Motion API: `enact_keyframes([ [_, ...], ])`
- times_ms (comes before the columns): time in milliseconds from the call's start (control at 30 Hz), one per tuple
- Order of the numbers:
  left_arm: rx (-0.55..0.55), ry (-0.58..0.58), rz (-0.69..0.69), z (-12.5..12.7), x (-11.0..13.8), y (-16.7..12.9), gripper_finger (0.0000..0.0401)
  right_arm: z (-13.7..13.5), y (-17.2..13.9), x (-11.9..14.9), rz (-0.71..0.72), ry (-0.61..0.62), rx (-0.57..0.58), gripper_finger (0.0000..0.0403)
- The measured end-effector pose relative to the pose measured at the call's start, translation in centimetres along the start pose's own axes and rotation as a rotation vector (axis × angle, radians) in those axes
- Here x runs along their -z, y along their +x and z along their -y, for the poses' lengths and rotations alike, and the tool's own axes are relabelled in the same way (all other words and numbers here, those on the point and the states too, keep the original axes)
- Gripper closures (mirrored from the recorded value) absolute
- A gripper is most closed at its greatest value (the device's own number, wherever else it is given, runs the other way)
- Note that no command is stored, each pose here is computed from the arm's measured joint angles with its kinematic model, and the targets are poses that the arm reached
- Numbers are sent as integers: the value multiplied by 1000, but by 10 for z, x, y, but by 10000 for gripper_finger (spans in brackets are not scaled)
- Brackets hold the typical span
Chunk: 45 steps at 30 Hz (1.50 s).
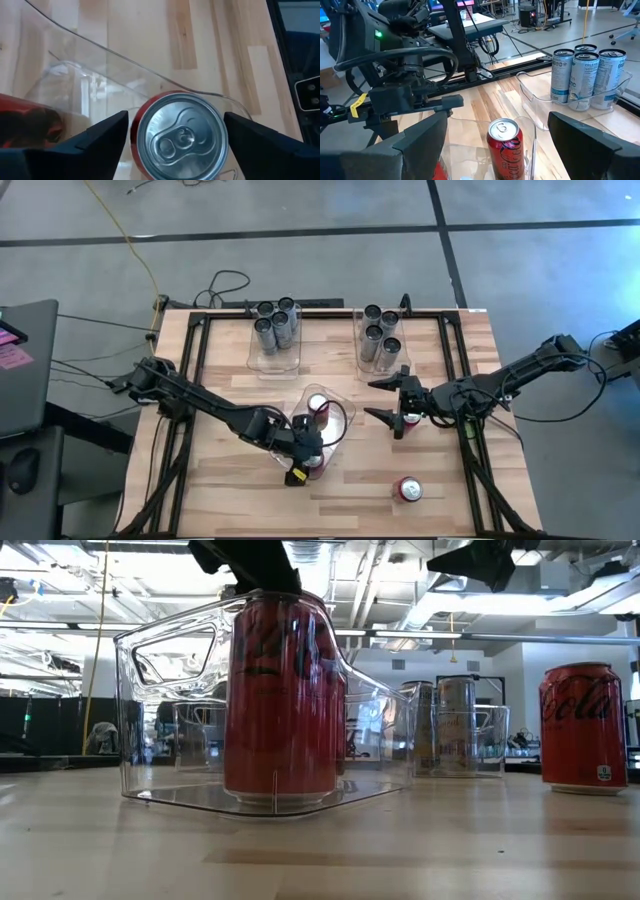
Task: Sort soda cans
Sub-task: Adjust the red soda cans in the center transparent bin
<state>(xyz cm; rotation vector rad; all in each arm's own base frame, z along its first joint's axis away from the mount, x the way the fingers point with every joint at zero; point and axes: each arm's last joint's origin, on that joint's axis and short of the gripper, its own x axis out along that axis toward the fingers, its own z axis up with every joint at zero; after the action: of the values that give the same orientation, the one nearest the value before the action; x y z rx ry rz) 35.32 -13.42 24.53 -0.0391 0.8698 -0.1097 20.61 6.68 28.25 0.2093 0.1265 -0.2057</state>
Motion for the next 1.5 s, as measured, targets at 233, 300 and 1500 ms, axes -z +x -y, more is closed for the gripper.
enact_keyframes([
  [233,16,-21,-5,0,0,0,101,0,0,0,-1,-1,0,37],
  [300,9,-31,-5,-1,0,0,96,0,0,0,-2,-1,1,37],
  [1500,0,88,-75,1,9,16,50,-1,0,0,-10,8,-29,37],
])
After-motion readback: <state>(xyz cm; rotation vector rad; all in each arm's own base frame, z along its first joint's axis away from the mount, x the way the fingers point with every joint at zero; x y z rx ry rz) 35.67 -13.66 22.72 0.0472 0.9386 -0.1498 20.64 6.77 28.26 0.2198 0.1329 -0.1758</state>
